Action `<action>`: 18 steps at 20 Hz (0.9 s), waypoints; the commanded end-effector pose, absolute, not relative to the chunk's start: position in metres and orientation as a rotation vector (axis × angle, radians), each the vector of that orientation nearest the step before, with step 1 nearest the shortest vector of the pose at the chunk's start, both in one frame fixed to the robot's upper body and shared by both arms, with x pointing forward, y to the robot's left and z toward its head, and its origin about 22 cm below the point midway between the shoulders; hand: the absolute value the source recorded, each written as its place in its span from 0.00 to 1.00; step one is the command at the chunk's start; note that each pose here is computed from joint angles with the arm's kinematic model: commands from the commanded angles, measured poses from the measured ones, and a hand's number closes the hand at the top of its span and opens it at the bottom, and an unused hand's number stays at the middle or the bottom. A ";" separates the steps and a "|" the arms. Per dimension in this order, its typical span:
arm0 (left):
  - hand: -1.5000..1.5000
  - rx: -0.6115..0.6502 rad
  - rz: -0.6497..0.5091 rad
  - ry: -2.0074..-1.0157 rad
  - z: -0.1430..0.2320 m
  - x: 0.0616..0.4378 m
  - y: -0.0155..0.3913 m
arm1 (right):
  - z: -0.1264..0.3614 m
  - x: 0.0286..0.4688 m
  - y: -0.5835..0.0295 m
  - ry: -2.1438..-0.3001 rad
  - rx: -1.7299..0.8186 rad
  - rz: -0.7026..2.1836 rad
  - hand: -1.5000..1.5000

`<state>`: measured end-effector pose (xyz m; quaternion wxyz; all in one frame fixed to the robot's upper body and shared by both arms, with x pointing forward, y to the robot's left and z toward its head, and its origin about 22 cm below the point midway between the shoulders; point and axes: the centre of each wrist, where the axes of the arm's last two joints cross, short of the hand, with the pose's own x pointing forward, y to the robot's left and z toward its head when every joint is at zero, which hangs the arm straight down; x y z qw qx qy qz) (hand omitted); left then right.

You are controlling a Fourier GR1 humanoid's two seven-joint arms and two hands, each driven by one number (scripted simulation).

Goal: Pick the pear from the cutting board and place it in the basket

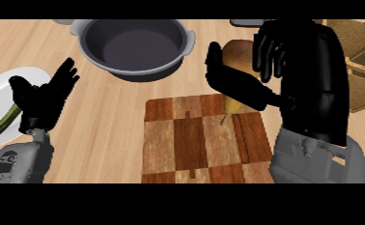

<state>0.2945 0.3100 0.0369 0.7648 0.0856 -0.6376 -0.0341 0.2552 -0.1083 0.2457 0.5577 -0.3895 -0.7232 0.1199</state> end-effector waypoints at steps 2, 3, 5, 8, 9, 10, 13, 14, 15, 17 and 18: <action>0.50 0.202 -0.083 -1.381 0.043 0.296 0.316 | 0.278 0.293 -0.129 -1.601 -1.097 0.245 1.00; 0.50 0.184 -0.074 -1.386 0.030 0.289 0.319 | 0.265 0.299 -0.147 -1.598 -1.110 0.254 1.00; 0.50 0.179 -0.068 -1.377 0.036 0.294 0.317 | 0.250 0.307 -0.162 -1.560 -1.172 0.241 1.00; 0.50 0.203 -0.069 -1.388 0.021 0.293 0.312 | 0.256 0.320 -0.188 -1.549 -1.179 0.178 1.00; 0.50 0.206 -0.058 -1.392 0.011 0.290 0.300 | 0.249 0.324 -0.191 -1.534 -1.172 0.210 1.00; 0.50 0.186 -0.070 -1.389 0.034 0.293 0.318 | 0.254 0.327 -0.209 -1.531 -1.195 0.182 1.00; 0.50 0.186 -0.074 -1.380 0.042 0.288 0.311 | 0.238 0.337 -0.250 -1.539 -1.175 0.164 1.00; 0.50 0.185 -0.075 -1.389 0.045 0.307 0.305 | 0.251 0.331 -0.246 -1.533 -1.159 0.195 1.00; 0.50 0.199 -0.087 -1.387 0.041 0.287 0.302 | 0.214 0.346 -0.250 -1.526 -1.189 0.205 1.00; 0.50 0.178 -0.088 -1.393 0.030 0.275 0.305 | 0.209 0.340 -0.271 -1.506 -1.212 0.215 1.00; 0.50 0.186 -0.078 -1.401 0.033 0.298 0.313 | 0.216 0.348 -0.262 -1.506 -1.210 0.239 1.00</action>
